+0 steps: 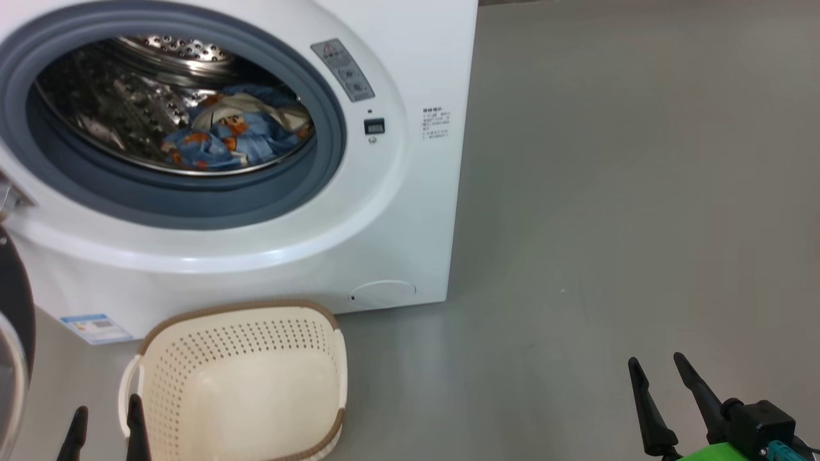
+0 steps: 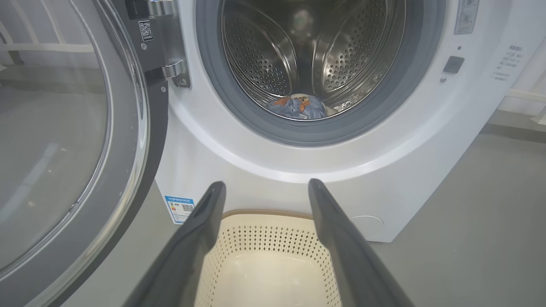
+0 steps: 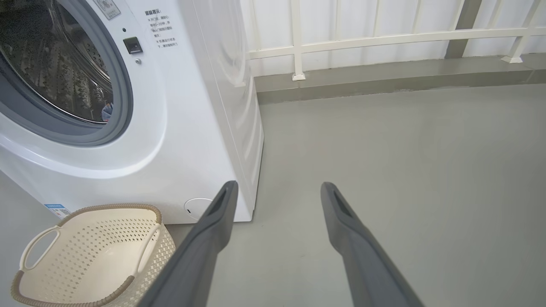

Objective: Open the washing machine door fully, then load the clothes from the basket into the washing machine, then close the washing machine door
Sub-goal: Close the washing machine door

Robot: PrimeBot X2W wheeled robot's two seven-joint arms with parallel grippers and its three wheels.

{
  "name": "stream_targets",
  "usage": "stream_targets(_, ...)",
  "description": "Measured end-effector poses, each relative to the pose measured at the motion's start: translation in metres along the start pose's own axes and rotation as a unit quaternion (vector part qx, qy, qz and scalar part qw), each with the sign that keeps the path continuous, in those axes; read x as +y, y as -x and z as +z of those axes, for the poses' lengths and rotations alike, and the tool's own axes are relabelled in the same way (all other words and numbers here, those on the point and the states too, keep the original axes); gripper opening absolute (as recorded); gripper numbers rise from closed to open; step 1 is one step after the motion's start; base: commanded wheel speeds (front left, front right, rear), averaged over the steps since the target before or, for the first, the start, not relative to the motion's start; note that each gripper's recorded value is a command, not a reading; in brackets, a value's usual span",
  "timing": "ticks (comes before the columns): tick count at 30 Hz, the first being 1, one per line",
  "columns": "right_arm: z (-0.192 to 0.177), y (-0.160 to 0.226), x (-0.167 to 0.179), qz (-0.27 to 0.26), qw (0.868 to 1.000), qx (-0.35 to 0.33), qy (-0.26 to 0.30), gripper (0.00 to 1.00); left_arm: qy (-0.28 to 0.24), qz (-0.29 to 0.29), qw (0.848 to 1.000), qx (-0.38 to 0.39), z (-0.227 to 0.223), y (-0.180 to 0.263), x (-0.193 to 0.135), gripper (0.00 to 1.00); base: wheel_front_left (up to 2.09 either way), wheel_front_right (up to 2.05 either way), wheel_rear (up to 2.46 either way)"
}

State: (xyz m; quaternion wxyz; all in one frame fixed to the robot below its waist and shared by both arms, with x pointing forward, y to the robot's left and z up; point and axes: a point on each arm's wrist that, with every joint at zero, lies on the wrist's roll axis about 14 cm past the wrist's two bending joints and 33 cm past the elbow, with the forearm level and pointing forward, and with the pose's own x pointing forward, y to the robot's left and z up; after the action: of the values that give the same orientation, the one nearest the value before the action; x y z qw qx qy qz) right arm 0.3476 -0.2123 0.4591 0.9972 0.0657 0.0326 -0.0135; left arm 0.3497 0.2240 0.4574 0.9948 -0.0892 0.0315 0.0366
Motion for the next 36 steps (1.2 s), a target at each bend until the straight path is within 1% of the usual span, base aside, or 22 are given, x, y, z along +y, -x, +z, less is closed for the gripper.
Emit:
stream_targets(9,-0.001,-0.002,0.002,0.003,1.0,0.001,0.0,1.0,0.002,0.003,1.0,-0.001,0.0,0.001,0.001,1.0,-1.02,1.02,0.01)
stream_targets(21,-0.001,-0.006,0.01,0.016,1.0,0.001,0.0,1.0,0.002,0.009,1.0,-0.009,0.005,0.005,0.005,1.0,-0.08,0.08,0.0)
stream_targets(26,-0.002,-0.013,0.026,0.042,0.999,0.003,-0.001,1.0,0.005,0.028,0.999,-0.016,0.009,0.013,0.015,1.0,0.0,0.0,0.0)
stream_targets(32,-0.007,-0.023,0.059,0.092,0.996,0.01,-0.005,1.0,0.009,0.066,0.997,-0.027,0.015,0.03,0.035,1.0,0.0,0.0,0.0)
stream_targets(36,-0.011,-0.029,0.085,0.132,0.991,0.017,-0.007,1.0,0.012,0.098,0.994,-0.038,0.02,0.046,0.052,1.0,0.0,0.0,0.0)
